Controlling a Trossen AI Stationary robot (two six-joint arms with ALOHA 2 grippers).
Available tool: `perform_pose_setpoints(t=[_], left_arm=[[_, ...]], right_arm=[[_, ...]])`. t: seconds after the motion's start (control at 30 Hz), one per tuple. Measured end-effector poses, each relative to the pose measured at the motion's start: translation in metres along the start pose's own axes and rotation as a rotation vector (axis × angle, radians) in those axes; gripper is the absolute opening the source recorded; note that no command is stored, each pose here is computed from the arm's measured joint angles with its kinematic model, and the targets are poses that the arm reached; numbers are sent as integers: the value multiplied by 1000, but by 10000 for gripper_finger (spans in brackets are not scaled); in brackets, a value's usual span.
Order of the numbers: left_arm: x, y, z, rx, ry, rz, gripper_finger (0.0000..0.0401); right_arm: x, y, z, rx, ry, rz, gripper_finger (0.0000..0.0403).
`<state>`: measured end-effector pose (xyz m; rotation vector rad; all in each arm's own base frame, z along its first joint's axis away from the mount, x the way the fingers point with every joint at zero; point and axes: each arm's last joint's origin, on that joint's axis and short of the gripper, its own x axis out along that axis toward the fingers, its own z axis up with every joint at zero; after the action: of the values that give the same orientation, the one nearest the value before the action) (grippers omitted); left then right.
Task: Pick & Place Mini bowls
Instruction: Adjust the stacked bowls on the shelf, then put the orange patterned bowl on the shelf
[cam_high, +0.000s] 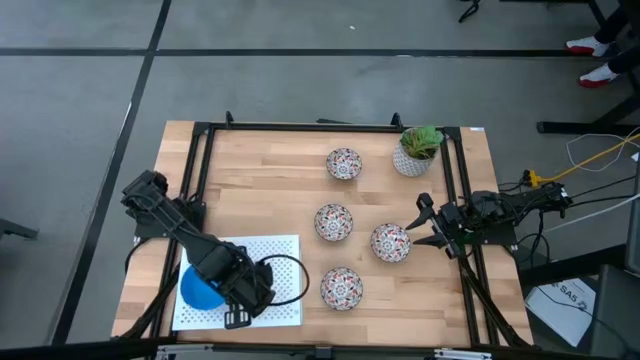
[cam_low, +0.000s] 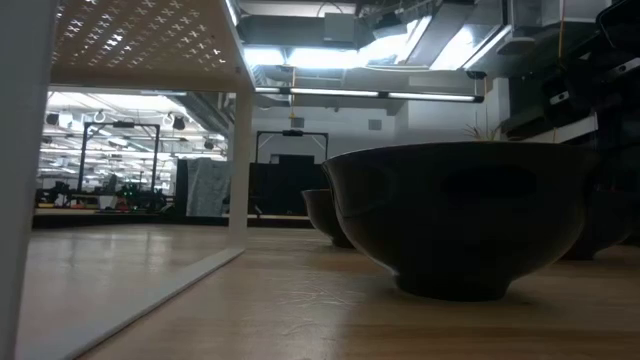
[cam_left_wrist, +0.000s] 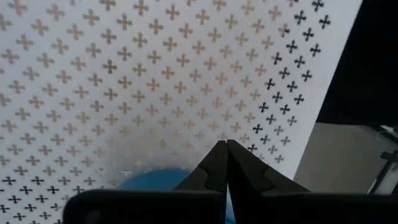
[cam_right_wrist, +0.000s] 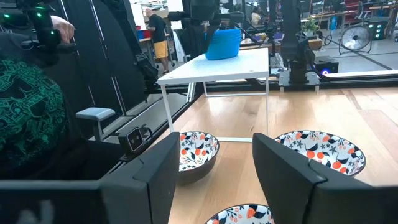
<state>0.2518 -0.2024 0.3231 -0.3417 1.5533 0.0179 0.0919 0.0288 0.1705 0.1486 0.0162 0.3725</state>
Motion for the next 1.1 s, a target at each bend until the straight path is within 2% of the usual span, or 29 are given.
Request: perform_pose_setpoints(t=[0.17,0.27,0.37,0.6,0.83,1.1], left_arm=[[-10,-6,-4,91,-59,-71,2],[-25,-2,0,155,-175,-122,1],[-41,9,8,221,-295,-121,2],[-65,48,31,370,-464,46,1],[-81,89,60,488,-557,240,1],[-98,137,94,526,-657,270,1]], right_arm=[[0,0,0,0,0,0,200],[0,0,0,0,0,0,200],[0,0,0,0,0,0,200],[0,0,0,0,0,0,200],[0,0,0,0,0,0,200],[0,0,0,0,0,0,200]])
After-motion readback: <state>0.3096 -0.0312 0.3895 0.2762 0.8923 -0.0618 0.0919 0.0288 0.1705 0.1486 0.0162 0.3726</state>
